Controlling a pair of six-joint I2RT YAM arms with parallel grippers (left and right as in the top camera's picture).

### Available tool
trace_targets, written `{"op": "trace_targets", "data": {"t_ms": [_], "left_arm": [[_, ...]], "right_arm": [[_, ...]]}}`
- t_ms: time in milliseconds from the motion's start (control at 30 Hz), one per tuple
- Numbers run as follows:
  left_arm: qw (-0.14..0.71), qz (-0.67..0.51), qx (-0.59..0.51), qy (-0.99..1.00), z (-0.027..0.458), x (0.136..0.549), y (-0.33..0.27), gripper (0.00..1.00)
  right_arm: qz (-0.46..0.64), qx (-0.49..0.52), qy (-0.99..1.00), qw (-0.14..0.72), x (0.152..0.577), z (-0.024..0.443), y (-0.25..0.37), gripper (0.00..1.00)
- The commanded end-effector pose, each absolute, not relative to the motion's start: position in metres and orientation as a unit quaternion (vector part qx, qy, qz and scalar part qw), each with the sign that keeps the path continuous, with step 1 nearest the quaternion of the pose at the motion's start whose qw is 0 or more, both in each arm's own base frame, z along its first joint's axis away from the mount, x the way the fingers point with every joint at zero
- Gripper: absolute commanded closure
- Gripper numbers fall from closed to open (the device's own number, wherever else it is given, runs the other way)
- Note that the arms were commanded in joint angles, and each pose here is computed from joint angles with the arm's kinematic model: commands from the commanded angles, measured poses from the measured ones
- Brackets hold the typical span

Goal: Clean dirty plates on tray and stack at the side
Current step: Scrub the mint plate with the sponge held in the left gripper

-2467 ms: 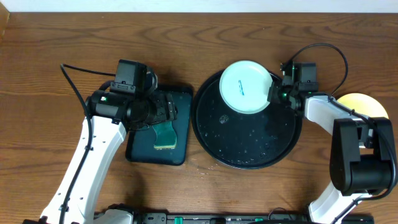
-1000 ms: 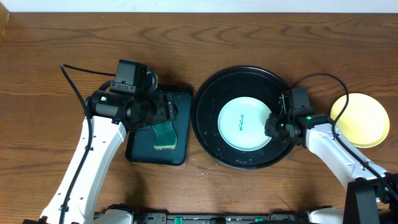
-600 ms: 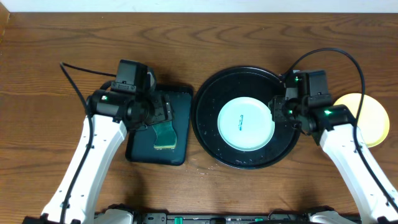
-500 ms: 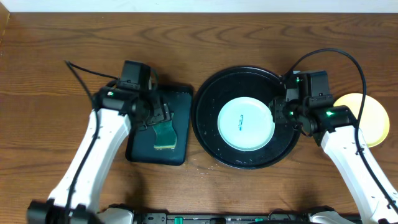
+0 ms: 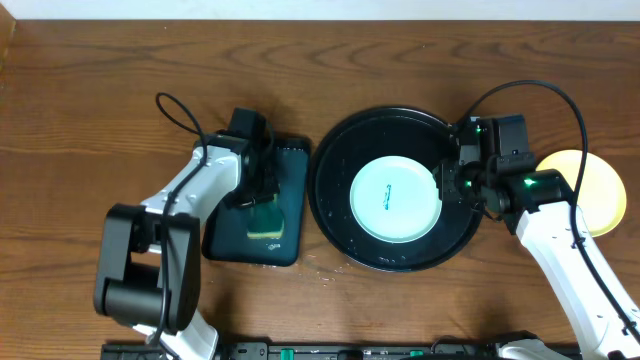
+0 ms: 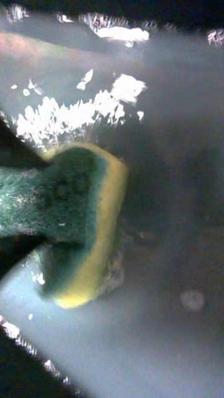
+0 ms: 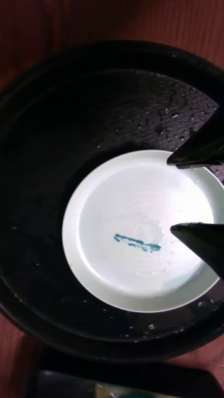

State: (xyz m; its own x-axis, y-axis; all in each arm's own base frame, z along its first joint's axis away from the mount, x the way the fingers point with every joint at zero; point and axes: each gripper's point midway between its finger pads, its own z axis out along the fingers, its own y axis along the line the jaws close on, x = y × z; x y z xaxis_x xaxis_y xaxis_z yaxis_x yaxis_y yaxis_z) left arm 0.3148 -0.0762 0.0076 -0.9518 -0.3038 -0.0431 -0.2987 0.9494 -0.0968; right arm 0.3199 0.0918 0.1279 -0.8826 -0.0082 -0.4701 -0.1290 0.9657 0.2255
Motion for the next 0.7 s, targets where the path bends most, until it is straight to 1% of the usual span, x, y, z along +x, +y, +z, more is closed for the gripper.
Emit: {"op": "trace_targets", "data": {"t_ms": [0,67,167,200,233,267,300,400,500,667], "left_arm": [[-0.004,-0.033,-0.15,0.988,-0.014,0.306,-0.076,0.92],[-0.002,-0.034,-0.146,0.989,-0.01,0.307,-0.076,0.92],[0.007,-0.037,-0.131,0.991,0.008,0.313,-0.078,0.92],[0.011,-0.04,-0.128,0.991,0.016,0.315,-0.078,0.88],[0.015,-0.042,-0.128,0.991,0.025,0.316,-0.079,0.72],[0.019,-0.043,-0.128,0.991,0.033,0.317,-0.079,0.51],[0.023,-0.045,-0.128,0.991,0.04,0.317,-0.079,0.39],[0.037,-0.049,-0.127,0.99,0.059,0.313,-0.078,0.34],[0.03,-0.047,-0.127,0.99,0.072,0.3,-0.076,0.34],[0.008,-0.039,-0.111,0.993,0.063,0.285,-0.081,0.35]], "right_arm": [[0.136,-0.034,0.961,0.238,0.32,0.13,0.093,0.73],[0.136,-0.034,0.961,0.237,0.32,0.13,0.093,0.74],[0.136,-0.035,0.961,0.237,0.32,0.13,0.093,0.74],[0.136,-0.034,0.961,0.237,0.319,0.13,0.093,0.74],[0.136,-0.034,0.961,0.237,0.32,0.13,0.093,0.74],[0.136,-0.034,0.961,0.237,0.32,0.13,0.093,0.74],[0.136,-0.034,0.961,0.237,0.319,0.13,0.093,0.75],[0.136,-0.034,0.961,0.237,0.319,0.13,0.093,0.74],[0.136,-0.034,0.961,0.237,0.32,0.13,0.093,0.74],[0.135,-0.034,0.961,0.238,0.32,0.13,0.093,0.73]]}}
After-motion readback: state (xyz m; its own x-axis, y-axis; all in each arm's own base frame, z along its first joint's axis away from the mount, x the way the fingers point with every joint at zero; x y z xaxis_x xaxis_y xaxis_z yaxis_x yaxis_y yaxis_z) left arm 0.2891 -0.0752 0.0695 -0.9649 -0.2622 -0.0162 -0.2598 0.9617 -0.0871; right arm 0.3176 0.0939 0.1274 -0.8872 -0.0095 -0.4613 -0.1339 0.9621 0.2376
